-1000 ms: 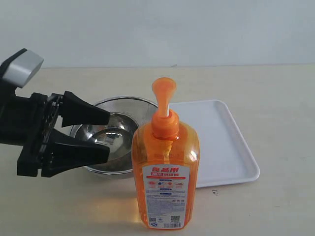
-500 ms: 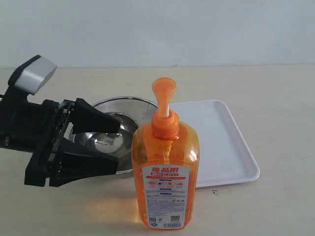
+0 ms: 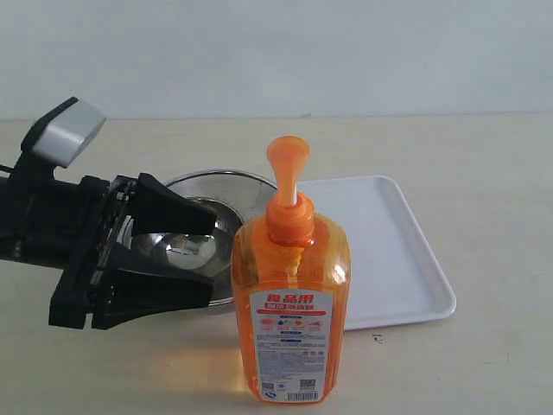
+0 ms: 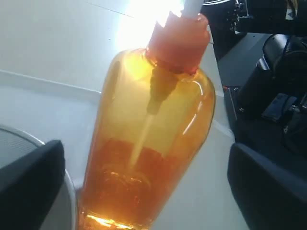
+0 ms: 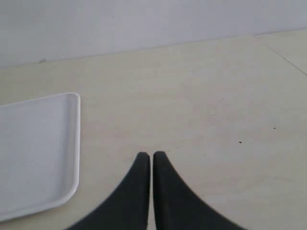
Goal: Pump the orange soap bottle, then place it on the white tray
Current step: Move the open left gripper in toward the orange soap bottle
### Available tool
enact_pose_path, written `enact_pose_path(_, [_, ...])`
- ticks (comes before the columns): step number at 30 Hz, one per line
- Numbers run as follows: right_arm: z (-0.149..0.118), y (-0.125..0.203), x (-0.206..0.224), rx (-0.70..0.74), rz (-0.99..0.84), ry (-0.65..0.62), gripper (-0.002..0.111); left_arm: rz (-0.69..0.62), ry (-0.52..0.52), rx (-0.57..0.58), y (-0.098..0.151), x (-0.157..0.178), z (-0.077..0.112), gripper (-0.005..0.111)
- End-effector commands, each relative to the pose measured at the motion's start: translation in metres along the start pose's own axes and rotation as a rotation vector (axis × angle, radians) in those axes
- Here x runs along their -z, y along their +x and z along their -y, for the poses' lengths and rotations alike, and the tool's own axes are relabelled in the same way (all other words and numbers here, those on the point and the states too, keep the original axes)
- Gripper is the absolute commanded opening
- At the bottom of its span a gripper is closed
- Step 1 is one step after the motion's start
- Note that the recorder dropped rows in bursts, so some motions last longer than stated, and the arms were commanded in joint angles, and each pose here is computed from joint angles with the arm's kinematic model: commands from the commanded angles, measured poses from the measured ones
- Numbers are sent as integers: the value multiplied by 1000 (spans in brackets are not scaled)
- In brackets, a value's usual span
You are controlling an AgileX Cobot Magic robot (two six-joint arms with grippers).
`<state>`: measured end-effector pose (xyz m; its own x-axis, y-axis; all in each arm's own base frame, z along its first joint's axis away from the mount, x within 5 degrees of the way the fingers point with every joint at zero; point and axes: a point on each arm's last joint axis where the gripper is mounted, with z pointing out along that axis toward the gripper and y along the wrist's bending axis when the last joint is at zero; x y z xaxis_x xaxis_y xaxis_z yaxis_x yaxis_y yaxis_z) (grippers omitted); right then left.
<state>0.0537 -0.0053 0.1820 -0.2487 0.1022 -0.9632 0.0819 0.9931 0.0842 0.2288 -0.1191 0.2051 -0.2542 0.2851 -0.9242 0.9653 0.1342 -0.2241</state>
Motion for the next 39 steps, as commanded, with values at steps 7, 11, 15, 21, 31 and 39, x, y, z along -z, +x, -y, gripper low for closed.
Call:
enact_pose_path(7, [0, -1, 0, 0, 16, -1, 0, -25, -61, 4, 3, -1, -5, 85])
enact_pose_path(11, [0, -1, 0, 0, 16, -1, 0, -12, -70, 11, 2, -1, -6, 92])
enact_pose_path(15, [0, -1, 0, 0, 16, -1, 0, -8, -62, 11, 1, -3, -4, 104])
enact_pose_path(21, [0, -1, 0, 0, 16, -1, 0, -82, -52, -24, 4, -17, 1, 109])
enact_pose_path(31, [0, -1, 0, 0, 16, -1, 0, -108, -40, -41, 4, -27, 7, 109])
enact_pose_path(39, [0, -1, 0, 2, 16, -1, 0, -74, -51, -47, -4, -28, 4, 109])
